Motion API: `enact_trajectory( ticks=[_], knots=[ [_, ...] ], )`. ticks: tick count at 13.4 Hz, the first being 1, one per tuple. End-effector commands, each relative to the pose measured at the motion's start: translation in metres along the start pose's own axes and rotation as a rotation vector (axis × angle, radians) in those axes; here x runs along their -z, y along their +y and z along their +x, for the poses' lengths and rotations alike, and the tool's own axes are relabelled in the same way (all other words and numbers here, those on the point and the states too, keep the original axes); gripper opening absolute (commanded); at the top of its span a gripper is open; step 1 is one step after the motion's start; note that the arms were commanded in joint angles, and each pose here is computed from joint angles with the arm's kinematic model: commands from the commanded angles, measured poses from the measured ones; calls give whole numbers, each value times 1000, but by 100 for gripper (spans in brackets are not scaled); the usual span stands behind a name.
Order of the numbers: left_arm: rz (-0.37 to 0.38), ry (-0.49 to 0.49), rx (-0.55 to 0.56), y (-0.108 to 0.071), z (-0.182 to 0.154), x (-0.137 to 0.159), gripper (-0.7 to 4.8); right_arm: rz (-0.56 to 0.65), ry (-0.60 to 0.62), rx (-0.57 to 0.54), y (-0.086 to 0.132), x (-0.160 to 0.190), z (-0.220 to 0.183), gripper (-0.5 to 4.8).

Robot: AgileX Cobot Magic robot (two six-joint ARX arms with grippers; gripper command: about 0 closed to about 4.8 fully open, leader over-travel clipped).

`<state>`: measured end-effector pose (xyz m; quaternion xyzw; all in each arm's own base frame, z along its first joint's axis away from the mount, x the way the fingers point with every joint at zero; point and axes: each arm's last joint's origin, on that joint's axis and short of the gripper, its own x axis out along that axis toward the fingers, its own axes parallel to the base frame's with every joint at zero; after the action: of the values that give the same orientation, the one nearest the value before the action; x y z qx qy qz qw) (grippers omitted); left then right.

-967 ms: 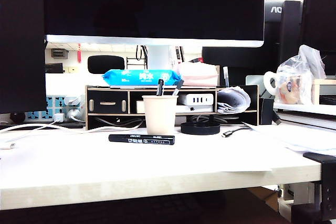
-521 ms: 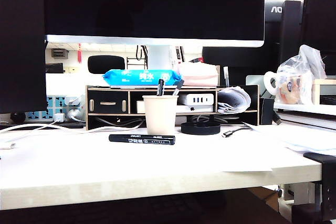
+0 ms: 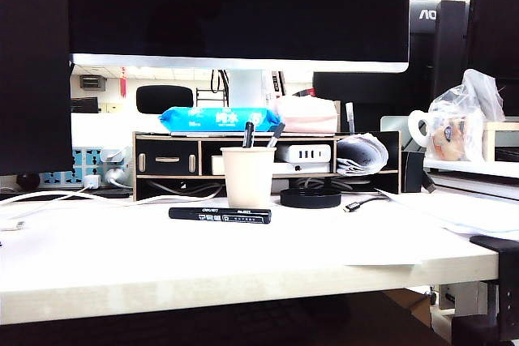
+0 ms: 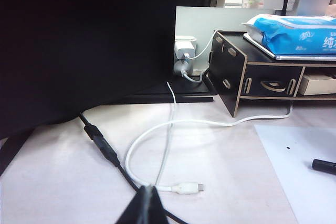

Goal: Pick up the marker from the paper cup and put it on the table.

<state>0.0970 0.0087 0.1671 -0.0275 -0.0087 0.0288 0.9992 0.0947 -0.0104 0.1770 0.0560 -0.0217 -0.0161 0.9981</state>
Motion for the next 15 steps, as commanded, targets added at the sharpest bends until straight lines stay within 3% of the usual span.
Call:
enact_trajectory(
  ticks=[1,15],
  knots=[
    [4,-12,4,0,0,-1,-4,23,13,-50,4,8,2,14],
    [4,-12,4,0,0,-1,-4,25,12,-87,13,9,2,14]
  ],
)
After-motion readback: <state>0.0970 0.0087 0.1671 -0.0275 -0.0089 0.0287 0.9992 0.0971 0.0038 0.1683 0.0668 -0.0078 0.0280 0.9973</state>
